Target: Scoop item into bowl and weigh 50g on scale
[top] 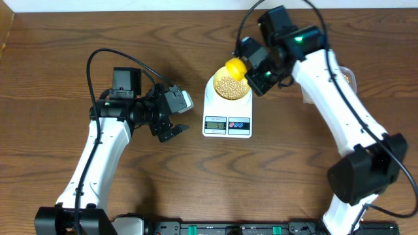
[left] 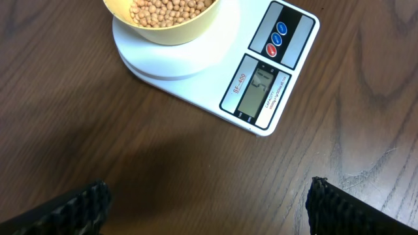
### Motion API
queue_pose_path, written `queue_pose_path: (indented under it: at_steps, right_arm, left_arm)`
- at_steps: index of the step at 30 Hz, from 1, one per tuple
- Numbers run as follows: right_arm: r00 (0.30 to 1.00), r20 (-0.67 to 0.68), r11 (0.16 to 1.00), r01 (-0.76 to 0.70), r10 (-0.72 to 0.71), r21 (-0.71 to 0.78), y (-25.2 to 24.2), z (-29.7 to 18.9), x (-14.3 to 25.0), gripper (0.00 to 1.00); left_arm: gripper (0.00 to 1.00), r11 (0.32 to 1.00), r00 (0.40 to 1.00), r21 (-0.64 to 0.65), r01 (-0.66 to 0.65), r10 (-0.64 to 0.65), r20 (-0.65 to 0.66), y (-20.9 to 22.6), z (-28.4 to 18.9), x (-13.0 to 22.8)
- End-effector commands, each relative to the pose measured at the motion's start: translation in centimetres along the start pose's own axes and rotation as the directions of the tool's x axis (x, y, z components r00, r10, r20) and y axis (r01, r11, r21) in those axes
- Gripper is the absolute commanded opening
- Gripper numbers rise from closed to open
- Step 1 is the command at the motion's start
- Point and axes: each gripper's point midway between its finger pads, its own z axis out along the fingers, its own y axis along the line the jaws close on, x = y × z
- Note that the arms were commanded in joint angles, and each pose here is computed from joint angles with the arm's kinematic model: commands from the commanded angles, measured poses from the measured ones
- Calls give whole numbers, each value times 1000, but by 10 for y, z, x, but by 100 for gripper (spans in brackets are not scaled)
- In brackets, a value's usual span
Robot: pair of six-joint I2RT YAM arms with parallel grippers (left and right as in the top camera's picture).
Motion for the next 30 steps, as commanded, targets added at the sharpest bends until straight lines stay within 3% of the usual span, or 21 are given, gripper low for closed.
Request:
queue_pose_path:
  at_steps: [1, 11, 30]
  right_arm:
    - [995, -53, 996, 87, -85, 26, -1, 17, 1, 1]
    - [986, -129, 993, 107, -101, 43, -13, 60, 6, 1]
    - [974, -169, 983, 166, -152, 72, -13, 75, 7, 1]
  left_arm:
    - [97, 1000, 1000, -2, 5, -5, 18, -1, -4, -4]
    - [98, 1000, 1000, -2, 5, -5, 18, -1, -4, -4]
    - [98, 1000, 1000, -2, 5, -5, 18, -1, -4, -4]
